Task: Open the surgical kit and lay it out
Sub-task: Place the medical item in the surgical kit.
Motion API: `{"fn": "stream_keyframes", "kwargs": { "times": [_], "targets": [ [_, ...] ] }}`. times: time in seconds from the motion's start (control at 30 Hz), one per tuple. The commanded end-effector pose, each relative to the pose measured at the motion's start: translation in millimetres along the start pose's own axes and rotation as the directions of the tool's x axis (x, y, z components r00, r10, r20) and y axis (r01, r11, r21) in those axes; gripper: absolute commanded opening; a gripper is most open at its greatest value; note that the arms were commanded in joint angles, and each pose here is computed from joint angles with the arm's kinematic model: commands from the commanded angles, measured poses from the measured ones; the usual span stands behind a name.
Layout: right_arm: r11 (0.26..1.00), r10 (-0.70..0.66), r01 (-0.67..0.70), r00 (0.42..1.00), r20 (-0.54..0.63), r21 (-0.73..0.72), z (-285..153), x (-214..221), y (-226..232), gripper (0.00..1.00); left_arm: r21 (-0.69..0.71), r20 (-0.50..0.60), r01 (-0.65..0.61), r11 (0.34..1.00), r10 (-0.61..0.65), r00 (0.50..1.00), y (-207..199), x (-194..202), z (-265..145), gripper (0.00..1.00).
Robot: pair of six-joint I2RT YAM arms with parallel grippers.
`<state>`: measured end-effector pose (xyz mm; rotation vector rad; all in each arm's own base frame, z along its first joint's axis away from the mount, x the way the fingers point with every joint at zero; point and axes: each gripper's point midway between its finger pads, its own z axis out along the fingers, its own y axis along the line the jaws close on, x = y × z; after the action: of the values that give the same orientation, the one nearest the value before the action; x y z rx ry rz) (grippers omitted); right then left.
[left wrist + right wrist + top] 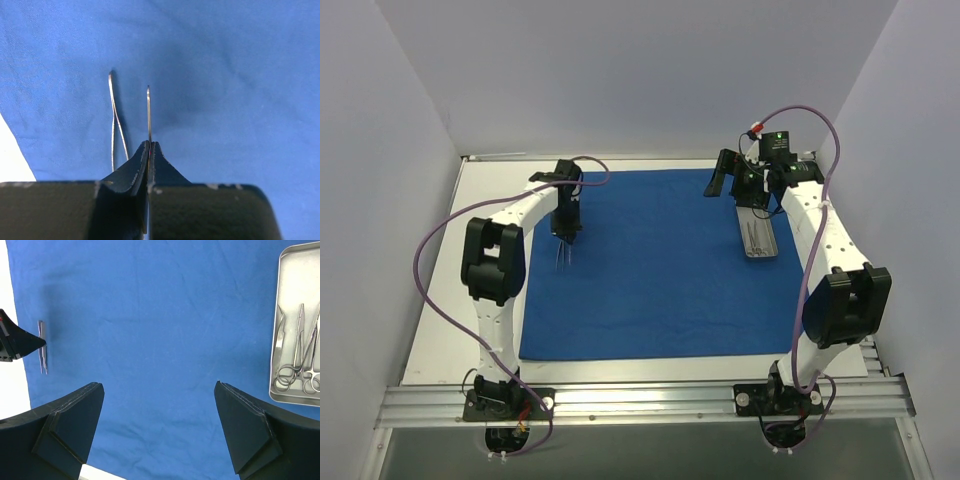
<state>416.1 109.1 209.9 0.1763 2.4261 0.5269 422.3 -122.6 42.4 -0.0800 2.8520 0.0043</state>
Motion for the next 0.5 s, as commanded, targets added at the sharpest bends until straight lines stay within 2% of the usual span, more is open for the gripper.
{"fn": "stream_keyframes", "kwargs": {
  "times": [0.0, 0.33, 0.47],
  "targets": [
    [1.0, 0.0, 0.001, 1.0, 0.012, -0.007, -7.9, -3.4, 0.9, 1.0, -0.026, 0.017, 0.004, 1.0, -0.003, 1.0, 1.2, -7.2, -3.7, 0.02],
    [1.0, -0.006, 0.006, 1.0, -0.004, -0.002, -6.2, 2.3, -3.1, 1.0, -0.044, -0.006, -0.001, 0.999, 0.001, 1.0, 2.2, -3.1, 5.2, 0.02],
    [1.0, -0.009, 0.009, 1.0, -0.003, -0.002, -5.9, 2.9, -3.6, 1.0, -0.034, -0.013, 0.0, 0.999, 0.0, 1.0, 0.3, -0.9, 8.0, 0.09]
  ]
}}
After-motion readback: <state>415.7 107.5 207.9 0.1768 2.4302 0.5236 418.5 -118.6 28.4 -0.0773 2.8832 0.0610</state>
